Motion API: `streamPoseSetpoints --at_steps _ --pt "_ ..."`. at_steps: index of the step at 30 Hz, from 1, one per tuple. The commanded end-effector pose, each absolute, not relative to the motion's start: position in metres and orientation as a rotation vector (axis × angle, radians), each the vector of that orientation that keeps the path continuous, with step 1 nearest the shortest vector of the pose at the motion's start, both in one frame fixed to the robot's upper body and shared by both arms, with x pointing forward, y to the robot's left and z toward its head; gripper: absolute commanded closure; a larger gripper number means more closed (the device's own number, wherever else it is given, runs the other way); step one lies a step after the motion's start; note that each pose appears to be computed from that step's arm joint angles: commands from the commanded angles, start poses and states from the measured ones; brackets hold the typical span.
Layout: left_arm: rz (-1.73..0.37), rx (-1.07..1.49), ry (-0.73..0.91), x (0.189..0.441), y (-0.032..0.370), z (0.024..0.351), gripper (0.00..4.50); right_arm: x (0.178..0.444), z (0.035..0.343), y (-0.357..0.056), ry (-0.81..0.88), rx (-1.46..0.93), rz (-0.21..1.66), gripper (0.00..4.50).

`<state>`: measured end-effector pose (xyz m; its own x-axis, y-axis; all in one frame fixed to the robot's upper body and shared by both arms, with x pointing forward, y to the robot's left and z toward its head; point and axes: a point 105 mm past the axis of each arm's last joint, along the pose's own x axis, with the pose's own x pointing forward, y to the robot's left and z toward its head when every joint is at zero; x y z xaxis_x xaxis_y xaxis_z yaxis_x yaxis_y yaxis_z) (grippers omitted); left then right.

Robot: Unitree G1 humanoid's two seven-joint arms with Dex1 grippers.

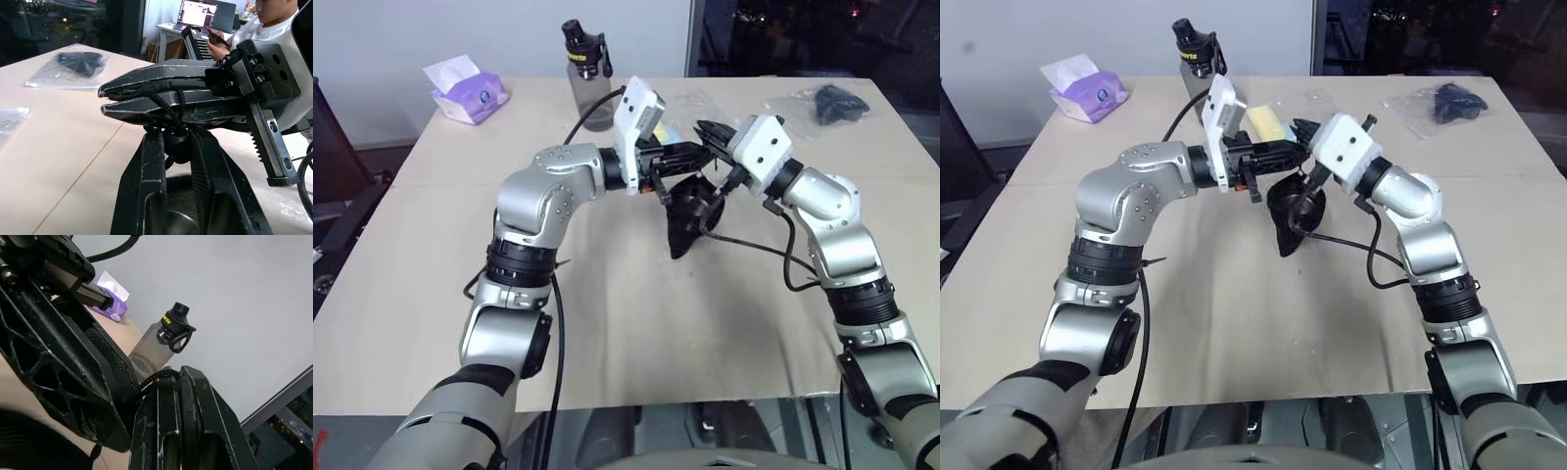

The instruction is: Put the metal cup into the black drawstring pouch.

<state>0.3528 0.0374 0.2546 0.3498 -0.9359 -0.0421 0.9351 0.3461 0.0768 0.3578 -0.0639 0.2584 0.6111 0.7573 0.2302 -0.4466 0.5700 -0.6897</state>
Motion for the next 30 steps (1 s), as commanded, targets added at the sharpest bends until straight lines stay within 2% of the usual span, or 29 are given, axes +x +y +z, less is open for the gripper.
streamPoseSetpoints --at_steps 1,3,7,10,15,18,20,21,25,30 --pt "-1.25 0.14 -0.046 0.347 0.031 0.26 4.35 0.35 0.283 -0.06 -0.644 -0.596 0.73 4.5" --pt "-1.239 0.145 -0.036 0.349 0.032 0.257 4.35 0.347 0.301 -0.061 -0.708 -0.534 0.696 4.5" --pt "-1.206 0.19 0.044 0.355 0.037 0.238 4.35 0.334 0.366 -0.077 -0.889 -0.175 0.594 4.5" --pt "-1.2 0.207 0.083 0.356 0.04 0.229 4.35 0.325 0.396 -0.091 -0.952 0.067 0.58 4.5" --pt "-1.216 0.187 0.103 0.355 0.041 0.223 4.35 0.313 0.423 -0.106 -0.984 0.386 0.6 4.5" --pt "-1.219 0.158 0.086 0.356 0.041 0.226 4.35 0.318 0.416 -0.103 -0.945 0.312 0.603 4.5" --pt "-1.226 0.145 0.072 0.356 0.041 0.229 3.33 0.32 0.407 -0.098 -0.919 0.237 0.615 4.5" --pt "-1.208 0.141 0.058 0.359 0.043 0.231 3.14 0.32 0.402 -0.094 -0.911 0.211 0.625 4.5" --pt "-1.187 0.198 -0.01 0.362 0.05 0.229 1.2 0.314 0.393 -0.082 -0.892 0.126 0.669 4.5" --pt "-1.198 0.151 -0.046 0.357 0.061 0.233 1.2 0.314 0.382 -0.079 -0.845 0.111 0.701 4.5"
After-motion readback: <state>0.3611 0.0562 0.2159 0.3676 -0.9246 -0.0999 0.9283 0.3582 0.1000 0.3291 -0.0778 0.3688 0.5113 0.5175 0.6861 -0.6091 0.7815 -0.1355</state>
